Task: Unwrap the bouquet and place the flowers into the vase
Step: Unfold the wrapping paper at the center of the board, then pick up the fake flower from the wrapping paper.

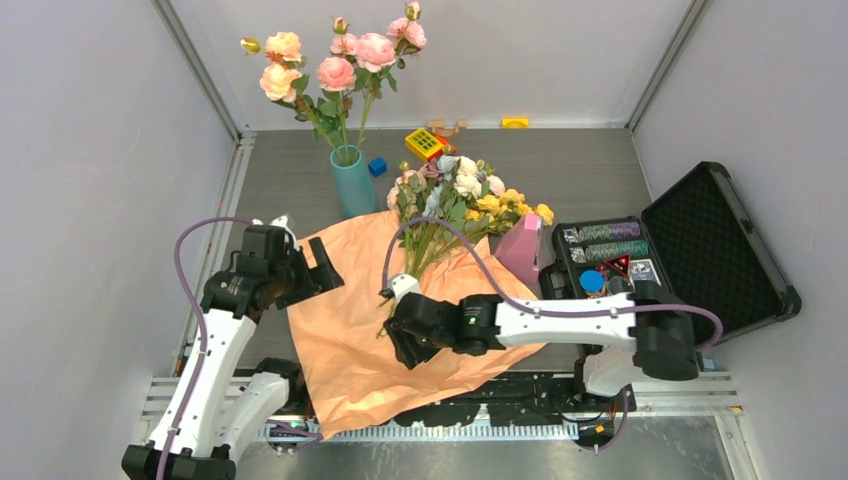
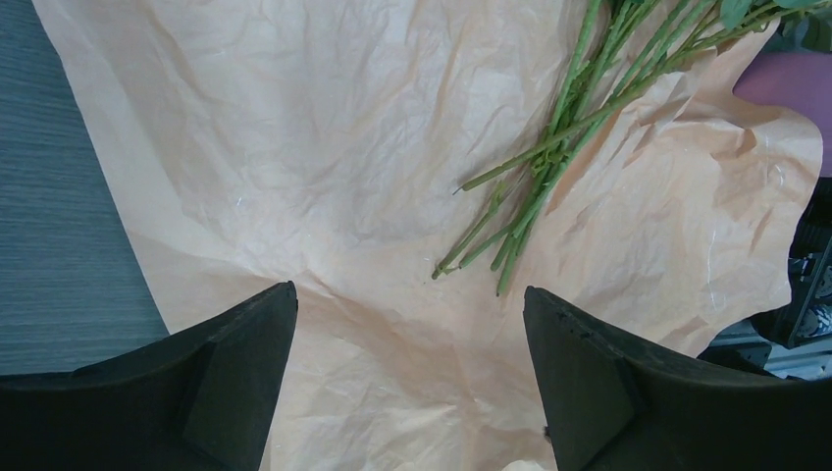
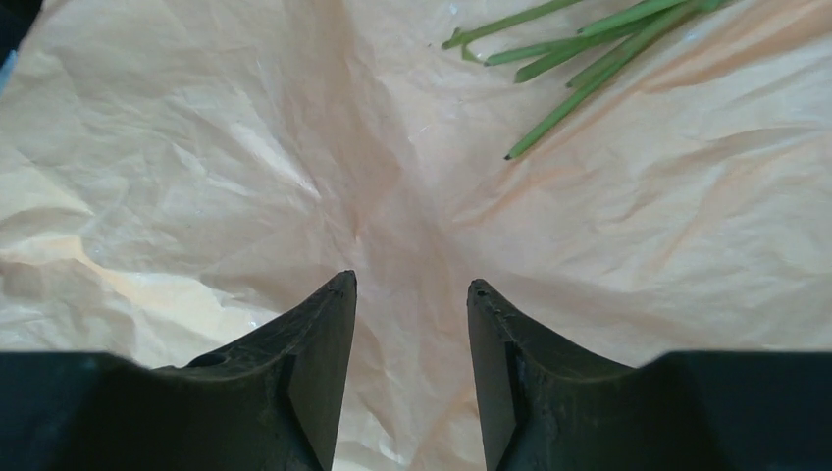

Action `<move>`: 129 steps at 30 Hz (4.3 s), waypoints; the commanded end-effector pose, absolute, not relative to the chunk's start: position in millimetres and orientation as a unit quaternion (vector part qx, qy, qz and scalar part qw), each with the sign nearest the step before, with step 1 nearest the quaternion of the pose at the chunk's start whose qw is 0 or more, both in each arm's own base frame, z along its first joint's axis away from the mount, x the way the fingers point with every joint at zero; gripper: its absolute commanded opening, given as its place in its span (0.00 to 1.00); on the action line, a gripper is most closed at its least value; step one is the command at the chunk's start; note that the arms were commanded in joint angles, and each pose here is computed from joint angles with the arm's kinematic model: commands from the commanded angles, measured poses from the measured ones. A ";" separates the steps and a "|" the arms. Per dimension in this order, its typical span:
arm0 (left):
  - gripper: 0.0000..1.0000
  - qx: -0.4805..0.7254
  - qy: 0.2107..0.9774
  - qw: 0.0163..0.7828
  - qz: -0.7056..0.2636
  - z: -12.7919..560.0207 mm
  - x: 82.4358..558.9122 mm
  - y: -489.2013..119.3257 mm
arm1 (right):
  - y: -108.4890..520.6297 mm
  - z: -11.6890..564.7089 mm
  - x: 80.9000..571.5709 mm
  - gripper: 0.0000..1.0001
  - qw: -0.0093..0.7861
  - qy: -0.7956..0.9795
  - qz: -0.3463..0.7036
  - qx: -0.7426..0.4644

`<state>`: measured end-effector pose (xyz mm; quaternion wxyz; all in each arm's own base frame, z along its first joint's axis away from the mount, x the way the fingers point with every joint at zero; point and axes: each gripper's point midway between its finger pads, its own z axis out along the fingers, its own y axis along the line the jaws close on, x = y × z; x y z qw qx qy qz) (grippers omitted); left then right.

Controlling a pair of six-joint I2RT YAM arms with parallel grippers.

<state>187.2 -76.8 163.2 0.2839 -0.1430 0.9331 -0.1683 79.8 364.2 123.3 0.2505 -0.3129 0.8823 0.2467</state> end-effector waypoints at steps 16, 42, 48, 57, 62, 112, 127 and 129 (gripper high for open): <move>0.90 -0.112 0.931 0.277 -0.209 162.5 191.2 -93.5 | 397.0 27.5 12.2 0.40 0.080 0.864 0.241 -0.435; 0.86 -0.105 0.942 0.212 -0.239 91.0 169.7 -153.5 | 248.0 47.6 131.2 0.57 0.232 0.956 0.139 -0.116; 0.89 -0.152 0.940 0.220 -0.213 56.7 160.1 -135.4 | 211.1 38.6 142.6 0.60 0.250 0.960 0.120 -0.023; 0.91 -0.184 0.938 0.215 -0.200 30.5 139.6 -119.5 | 160.1 38.1 146.0 0.73 0.286 0.948 0.096 0.096; 0.91 -0.161 0.939 0.219 -0.210 41.1 144.8 -125.8 | 151.0 34.7 147.0 0.74 0.282 0.948 0.092 0.113; 0.73 0.166 0.933 0.279 -0.156 146.9 246.5 -156.9 | 268.1 118.8 331.9 0.55 0.477 0.773 0.238 0.343; 0.72 0.165 0.932 0.282 -0.159 148.0 244.7 -156.8 | 271.2 80.2 356.9 0.47 0.450 0.794 0.216 0.346; 0.72 0.165 0.932 0.281 -0.159 148.0 244.7 -156.8 | 274.3 76.0 357.2 0.46 0.446 0.798 0.217 0.344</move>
